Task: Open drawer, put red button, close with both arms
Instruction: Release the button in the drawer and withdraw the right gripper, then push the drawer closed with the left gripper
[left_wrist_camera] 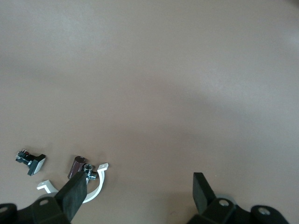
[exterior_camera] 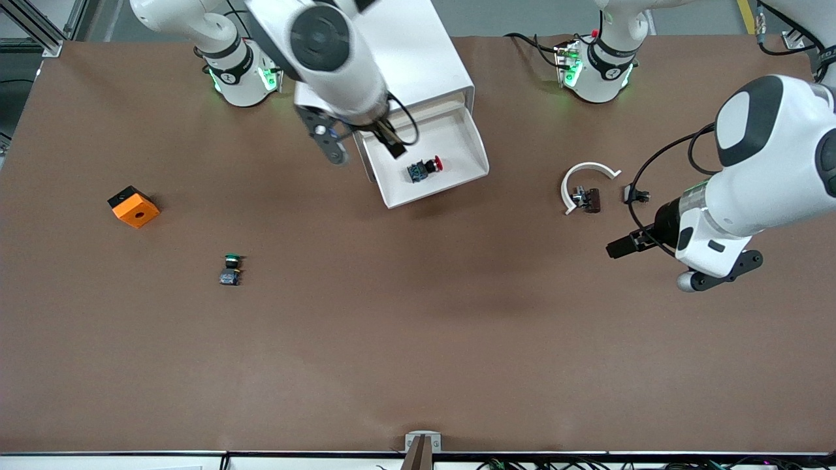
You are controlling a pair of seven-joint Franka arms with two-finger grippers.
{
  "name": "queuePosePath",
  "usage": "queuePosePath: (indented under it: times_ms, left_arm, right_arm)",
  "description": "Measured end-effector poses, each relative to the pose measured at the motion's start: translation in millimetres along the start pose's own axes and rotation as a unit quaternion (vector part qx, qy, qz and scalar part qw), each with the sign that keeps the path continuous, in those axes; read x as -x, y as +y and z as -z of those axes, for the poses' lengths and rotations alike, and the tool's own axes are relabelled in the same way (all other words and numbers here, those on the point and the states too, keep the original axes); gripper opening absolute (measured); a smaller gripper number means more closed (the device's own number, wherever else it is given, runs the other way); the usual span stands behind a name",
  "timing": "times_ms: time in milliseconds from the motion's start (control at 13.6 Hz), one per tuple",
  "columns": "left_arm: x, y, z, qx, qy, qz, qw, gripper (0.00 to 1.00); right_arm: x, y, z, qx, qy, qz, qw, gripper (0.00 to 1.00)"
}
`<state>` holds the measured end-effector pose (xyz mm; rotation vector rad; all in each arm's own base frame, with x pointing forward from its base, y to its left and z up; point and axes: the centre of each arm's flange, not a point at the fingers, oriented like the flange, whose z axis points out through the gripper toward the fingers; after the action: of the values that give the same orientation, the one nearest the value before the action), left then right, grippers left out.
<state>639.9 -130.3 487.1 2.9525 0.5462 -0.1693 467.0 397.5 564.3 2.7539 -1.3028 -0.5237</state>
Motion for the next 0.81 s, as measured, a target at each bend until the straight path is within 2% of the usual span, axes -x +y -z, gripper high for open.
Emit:
queuePosePath:
  times_ms: [147,294,514,807]
  left_arm:
    - [-5.6,5.8,-15.1,0.004,-0.002,-0.002,1.0,1.0]
    - [-5.4,13.7,-24.6,0.005,-0.003,-0.008,1.0,1.0]
    - [-3.8,25.3,-47.0,0.0,-0.018,-0.017,1.0,1.0]
    - [19.3,78.4,-116.1,-0.01,-0.047,-0.036,0.998,1.0]
  right_arm:
    - [-53.5,40.7,48.7,-0.013,-0.008,0.078,0.997,1.0]
    - [-110.6,81.6,78.2,-0.033,0.002,0.16,0.987,1.0]
    - [-184.0,131.2,89.5,-0.03,0.03,0.255,0.966,1.0]
    - [-274.0,164.2,78.9,-0.023,0.059,0.351,0.934,1.0]
